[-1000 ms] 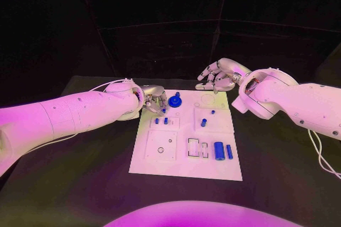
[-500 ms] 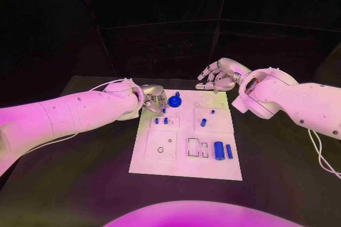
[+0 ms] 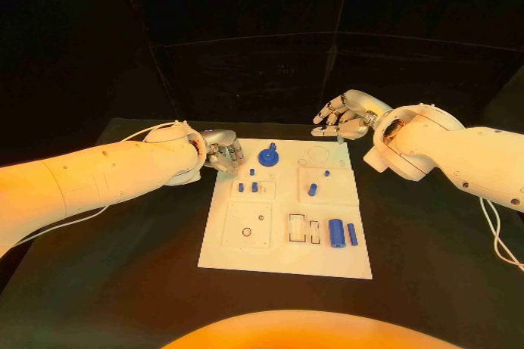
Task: Assemble the parts on the task board
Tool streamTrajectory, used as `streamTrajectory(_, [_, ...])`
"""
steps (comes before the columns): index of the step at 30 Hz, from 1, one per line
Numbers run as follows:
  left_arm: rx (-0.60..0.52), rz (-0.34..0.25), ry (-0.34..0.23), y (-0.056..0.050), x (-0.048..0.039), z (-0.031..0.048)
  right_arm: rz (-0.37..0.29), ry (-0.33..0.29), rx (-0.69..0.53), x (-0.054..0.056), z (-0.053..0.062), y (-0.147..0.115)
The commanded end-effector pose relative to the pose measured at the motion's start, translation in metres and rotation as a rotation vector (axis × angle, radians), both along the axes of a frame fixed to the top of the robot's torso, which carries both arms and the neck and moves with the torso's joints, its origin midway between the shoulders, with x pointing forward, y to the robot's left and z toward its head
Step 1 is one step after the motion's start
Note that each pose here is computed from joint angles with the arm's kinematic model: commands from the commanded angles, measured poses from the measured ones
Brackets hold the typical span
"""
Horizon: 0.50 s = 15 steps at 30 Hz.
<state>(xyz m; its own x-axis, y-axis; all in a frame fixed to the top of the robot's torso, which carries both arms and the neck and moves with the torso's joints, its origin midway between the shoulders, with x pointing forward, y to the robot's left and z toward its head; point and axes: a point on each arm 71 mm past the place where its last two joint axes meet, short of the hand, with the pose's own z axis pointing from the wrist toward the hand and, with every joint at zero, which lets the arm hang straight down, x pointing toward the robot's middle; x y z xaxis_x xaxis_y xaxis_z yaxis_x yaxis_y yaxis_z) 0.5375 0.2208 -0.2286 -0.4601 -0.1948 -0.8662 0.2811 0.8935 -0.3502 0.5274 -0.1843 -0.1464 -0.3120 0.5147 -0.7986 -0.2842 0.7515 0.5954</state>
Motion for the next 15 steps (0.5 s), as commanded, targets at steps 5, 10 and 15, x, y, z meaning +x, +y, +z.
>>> streamTrajectory(5, [-0.442,0.13,-0.078,0.02,-0.0016,0.0203,0.061,-0.027,-0.197,0.002,-0.008,-0.008])
streamTrajectory(10, [-0.778,0.225,-0.041,0.027,-0.0091,0.0289,0.085,-0.082,-0.294,-0.001,-0.017,-0.015])
streamTrajectory(15, [-1.069,0.264,0.064,0.028,-0.0216,0.0332,0.111,-0.158,-0.357,-0.008,-0.033,-0.022])
